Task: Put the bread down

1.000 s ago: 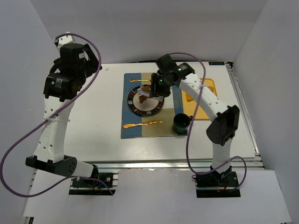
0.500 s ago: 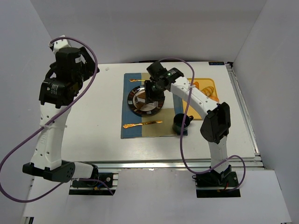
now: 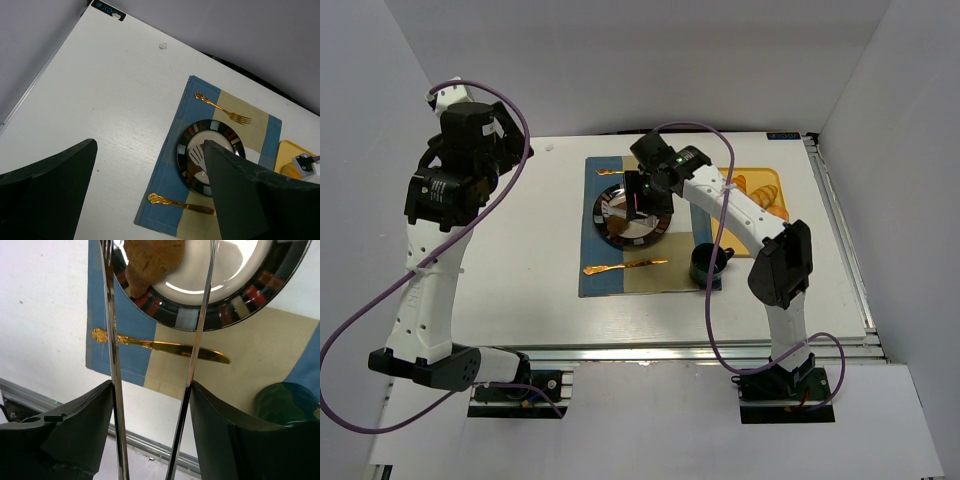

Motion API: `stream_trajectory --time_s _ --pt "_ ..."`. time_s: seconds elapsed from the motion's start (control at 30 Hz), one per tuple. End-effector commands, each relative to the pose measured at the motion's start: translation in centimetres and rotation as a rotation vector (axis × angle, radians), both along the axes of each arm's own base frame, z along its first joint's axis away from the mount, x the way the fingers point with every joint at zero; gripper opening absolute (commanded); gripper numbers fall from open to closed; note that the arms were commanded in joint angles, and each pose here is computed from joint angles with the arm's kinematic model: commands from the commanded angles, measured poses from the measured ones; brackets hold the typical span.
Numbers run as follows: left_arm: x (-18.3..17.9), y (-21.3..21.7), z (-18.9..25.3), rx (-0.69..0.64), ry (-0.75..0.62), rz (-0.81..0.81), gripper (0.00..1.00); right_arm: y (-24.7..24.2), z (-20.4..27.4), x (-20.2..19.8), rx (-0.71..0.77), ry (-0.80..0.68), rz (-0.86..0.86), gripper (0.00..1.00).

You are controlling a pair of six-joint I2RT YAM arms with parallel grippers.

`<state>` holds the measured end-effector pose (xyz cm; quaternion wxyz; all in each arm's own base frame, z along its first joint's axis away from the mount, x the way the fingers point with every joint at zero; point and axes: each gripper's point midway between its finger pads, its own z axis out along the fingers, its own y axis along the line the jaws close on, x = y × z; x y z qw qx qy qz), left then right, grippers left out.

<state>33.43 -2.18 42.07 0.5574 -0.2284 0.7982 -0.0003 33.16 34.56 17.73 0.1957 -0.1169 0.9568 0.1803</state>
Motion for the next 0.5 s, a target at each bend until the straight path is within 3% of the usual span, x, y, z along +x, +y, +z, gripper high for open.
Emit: stream_trajectory --time_s 0.0,0.23,0.47 --pt "-1.1 0.2 1.1 -0.011 -0.031 -0.003 0.98 -0.3 4.8 1.2 0.039 -0.132 -0.034 0.66" --pt "-0.9 0.3 0.8 -0.001 -0.014 -0.002 0.98 -7.5 11.6 2.8 0.087 -0.215 -0.253 0.65" --pt "-0.3 -0.5 -0.1 -0.018 -0.010 -0.033 0.98 -24.6 10.9 4.7 0.000 -0.235 -0.523 0.64"
